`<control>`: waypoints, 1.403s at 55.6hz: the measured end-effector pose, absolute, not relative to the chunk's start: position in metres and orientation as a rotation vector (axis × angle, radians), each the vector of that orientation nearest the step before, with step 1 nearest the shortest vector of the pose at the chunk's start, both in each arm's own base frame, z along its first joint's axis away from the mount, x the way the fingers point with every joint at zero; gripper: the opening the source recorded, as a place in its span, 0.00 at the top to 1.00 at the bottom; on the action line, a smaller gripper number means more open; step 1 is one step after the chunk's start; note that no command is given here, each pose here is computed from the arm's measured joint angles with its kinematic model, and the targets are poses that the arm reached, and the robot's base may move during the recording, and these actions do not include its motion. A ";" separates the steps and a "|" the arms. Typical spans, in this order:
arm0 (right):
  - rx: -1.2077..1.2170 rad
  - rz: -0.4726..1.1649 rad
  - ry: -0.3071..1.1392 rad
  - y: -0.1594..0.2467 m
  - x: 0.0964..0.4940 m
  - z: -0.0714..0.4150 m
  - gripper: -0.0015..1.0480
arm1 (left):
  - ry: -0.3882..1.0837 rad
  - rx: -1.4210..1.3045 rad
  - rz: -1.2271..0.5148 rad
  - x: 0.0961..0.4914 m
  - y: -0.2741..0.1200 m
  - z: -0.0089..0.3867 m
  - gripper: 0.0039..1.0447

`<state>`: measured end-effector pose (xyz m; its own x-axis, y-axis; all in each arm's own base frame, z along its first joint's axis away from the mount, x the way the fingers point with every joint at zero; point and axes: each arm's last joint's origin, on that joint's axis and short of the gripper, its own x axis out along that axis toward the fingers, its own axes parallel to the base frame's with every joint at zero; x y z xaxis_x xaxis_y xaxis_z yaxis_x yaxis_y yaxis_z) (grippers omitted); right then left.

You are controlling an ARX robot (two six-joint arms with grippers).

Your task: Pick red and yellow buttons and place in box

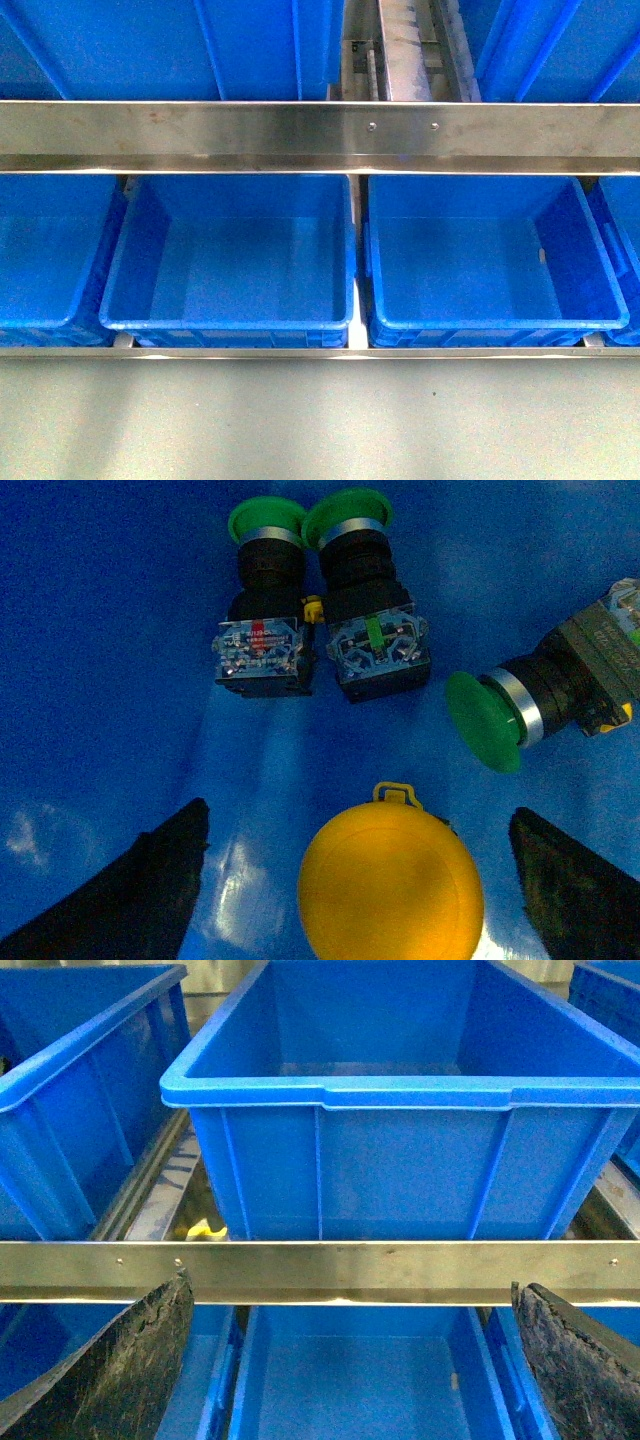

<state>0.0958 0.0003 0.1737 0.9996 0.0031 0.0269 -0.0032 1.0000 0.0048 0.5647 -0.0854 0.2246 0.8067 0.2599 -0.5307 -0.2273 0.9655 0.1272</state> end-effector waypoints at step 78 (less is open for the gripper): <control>0.005 0.003 -0.027 0.000 0.096 0.174 0.07 | 0.101 -0.194 -0.172 0.265 0.008 0.361 0.68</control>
